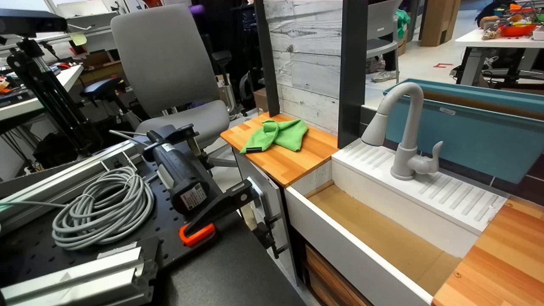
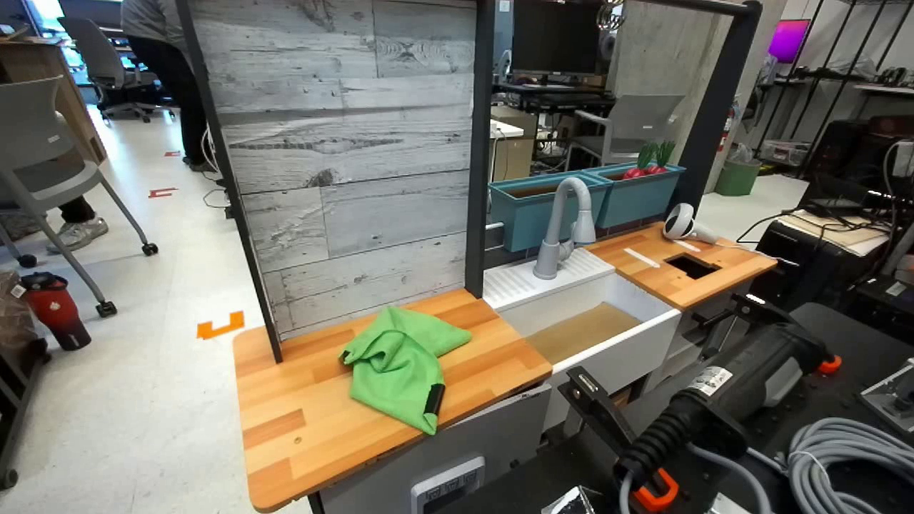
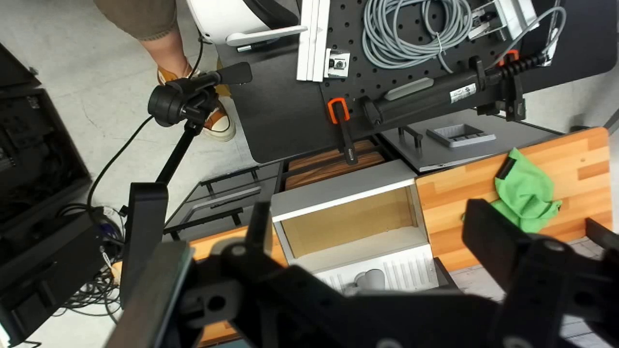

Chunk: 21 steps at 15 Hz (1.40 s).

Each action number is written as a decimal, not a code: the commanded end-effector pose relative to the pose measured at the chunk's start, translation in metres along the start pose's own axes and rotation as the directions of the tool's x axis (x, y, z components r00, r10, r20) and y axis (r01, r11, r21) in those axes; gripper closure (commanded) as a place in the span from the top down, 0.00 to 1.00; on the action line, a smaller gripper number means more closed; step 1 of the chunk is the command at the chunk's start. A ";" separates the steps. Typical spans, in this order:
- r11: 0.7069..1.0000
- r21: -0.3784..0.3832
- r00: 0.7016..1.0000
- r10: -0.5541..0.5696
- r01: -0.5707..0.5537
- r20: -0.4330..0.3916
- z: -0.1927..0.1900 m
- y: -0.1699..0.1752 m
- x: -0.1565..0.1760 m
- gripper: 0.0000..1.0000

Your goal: Move the green towel to the right.

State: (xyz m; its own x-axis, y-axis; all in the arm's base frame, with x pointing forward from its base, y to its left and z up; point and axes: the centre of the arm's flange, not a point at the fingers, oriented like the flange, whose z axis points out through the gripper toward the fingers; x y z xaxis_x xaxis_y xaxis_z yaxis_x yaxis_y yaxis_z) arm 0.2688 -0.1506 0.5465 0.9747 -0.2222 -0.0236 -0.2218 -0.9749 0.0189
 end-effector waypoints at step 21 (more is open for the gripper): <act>0.992 0.059 0.992 0.111 -0.108 -0.055 0.077 -0.078 0.060 1.00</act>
State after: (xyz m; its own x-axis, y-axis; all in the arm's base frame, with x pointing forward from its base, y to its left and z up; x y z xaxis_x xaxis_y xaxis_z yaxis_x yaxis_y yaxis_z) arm 0.3037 -0.1207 0.5026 0.9485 -0.3153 0.0305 -0.3149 -0.9490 -0.0181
